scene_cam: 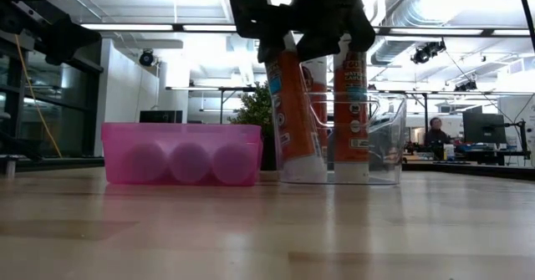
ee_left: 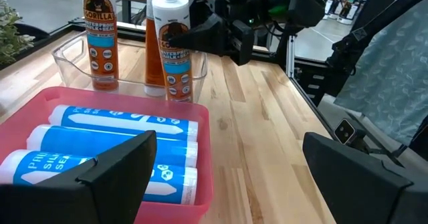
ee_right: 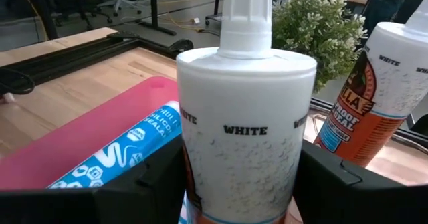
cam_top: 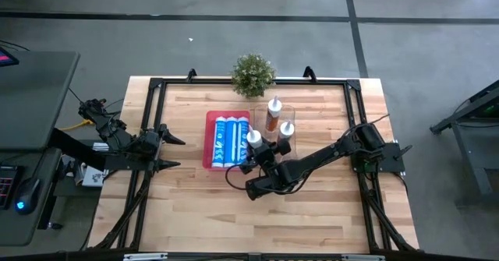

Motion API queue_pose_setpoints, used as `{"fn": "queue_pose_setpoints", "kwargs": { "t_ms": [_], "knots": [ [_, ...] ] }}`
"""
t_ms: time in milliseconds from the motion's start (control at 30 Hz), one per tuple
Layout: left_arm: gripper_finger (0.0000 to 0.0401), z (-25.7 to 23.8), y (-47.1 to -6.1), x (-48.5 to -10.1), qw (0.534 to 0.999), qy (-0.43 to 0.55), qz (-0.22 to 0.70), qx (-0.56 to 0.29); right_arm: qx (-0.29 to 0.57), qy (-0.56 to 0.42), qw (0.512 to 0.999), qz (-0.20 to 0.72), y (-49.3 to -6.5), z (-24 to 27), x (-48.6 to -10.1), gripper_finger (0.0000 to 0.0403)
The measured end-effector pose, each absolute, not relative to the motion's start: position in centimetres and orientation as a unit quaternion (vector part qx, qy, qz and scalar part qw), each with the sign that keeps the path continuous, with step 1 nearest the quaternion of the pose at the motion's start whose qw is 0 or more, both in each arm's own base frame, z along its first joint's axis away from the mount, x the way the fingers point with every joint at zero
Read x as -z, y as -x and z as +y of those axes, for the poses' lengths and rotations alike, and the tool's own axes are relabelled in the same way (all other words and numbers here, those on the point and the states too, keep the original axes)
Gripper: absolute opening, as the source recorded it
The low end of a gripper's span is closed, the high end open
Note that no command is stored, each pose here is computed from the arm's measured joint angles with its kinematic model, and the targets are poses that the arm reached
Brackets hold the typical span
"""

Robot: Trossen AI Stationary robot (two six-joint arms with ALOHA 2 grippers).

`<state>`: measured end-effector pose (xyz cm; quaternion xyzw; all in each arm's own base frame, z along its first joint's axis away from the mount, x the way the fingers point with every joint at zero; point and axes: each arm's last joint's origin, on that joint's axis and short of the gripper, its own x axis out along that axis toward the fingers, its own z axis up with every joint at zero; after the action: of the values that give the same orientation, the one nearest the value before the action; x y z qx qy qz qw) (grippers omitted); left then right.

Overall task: Pick & place silicon tubes, Sealant and Lysol wipes
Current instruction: Put the orange sealant into the transparent bin

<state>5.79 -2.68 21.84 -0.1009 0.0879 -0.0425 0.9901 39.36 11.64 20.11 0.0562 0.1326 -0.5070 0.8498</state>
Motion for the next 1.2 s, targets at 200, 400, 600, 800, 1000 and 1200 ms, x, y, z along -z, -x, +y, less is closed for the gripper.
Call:
{"fn": "queue_pose_setpoints", "kwargs": {
  "t_ms": [200,400,600,800,1000,1200],
  "knots": [
    [0.037,-2.68,-5.79,-21.84,0.99,0.101,0.088,0.043,0.501,-0.062,0.852,0.139,-39.33,11.82,-20.1,0.0246],
    [0.037,-2.68,-5.79,-21.84,0.99,0.101,0.088,0.043,0.495,-0.054,0.856,0.143,-39.14,12.37,-20.09,0.0242],
    [0.037,-2.68,-5.79,-21.83,0.99,0.101,0.088,0.043,0.491,-0.053,0.857,0.147,-39.09,12.53,-20.07,0.0241],
    [0.037,-2.68,-5.79,-21.83,0.99,0.101,0.088,0.043,0.489,-0.054,0.857,0.15,-39.09,12.53,-20.05,0.0242],
    [0.037,-2.68,-5.79,-21.84,0.99,0.101,0.088,0.043,0.487,-0.042,0.858,0.157,-39.09,12.54,-20.05,0.0242],
    [0.037,-2.68,-5.78,-21.84,0.99,0.101,0.088,0.043,0.487,-0.039,0.858,0.159,-39.09,12.5,-20.04,0.0242]
  ]
}}
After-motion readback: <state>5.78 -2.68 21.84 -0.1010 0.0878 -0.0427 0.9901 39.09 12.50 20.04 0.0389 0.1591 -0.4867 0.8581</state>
